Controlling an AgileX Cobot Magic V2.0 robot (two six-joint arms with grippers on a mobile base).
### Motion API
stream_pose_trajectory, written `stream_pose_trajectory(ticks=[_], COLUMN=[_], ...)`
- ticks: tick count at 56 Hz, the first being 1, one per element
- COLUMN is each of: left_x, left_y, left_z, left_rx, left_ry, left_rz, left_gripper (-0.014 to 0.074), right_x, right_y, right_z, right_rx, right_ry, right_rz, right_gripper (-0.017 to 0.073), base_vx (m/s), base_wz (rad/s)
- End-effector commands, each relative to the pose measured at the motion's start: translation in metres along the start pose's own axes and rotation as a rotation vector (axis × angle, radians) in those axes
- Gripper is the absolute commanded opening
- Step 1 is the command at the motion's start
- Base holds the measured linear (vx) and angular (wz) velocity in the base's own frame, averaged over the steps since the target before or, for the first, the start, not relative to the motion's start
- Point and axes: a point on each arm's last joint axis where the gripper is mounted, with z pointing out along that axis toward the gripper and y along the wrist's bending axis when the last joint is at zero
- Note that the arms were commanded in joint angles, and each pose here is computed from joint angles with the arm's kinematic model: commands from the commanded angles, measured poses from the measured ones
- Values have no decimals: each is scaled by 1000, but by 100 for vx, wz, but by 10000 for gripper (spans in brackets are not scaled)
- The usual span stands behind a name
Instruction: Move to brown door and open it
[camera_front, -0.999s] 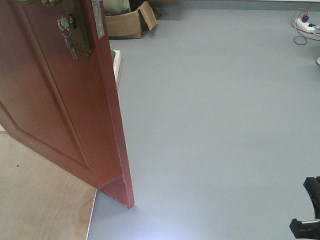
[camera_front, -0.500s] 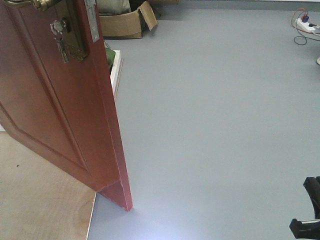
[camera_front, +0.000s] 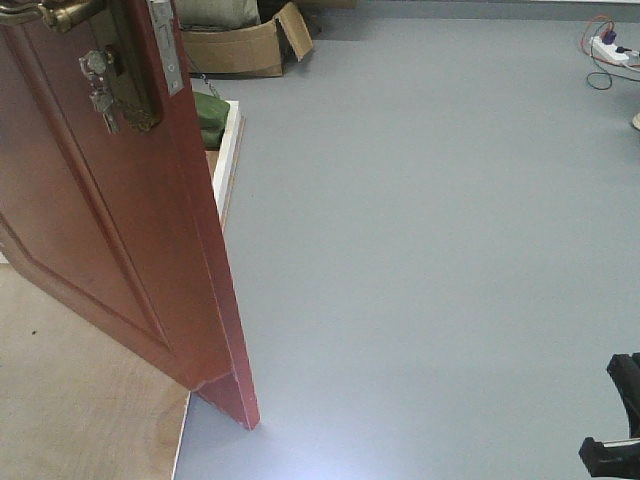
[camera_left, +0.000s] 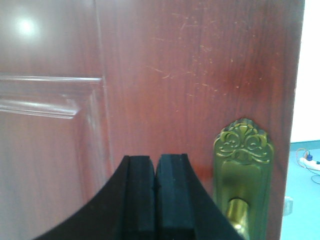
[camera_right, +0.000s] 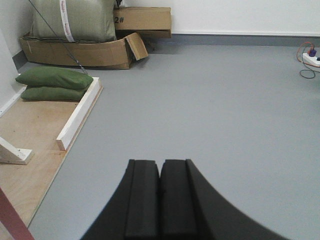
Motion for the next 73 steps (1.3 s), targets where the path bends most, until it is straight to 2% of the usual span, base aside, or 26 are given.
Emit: stream_pose_trajectory(ticks=[1,73], left_x=[-12,-12], left_y=[-2,-2], left_z=[-4,-4], left_rx=[19,19], left_ry=[-41,-41], left_rz=[-9,-9], left_gripper=[-6,-6], right_x=[-6,-6], right_y=[0,0], right_z=[0,0], right_rx=[4,5], right_ry=[-79,-82], right_rz=[-11,-11], right_gripper=[0,0], base_vx=[1,10], base_wz=[-2,-5])
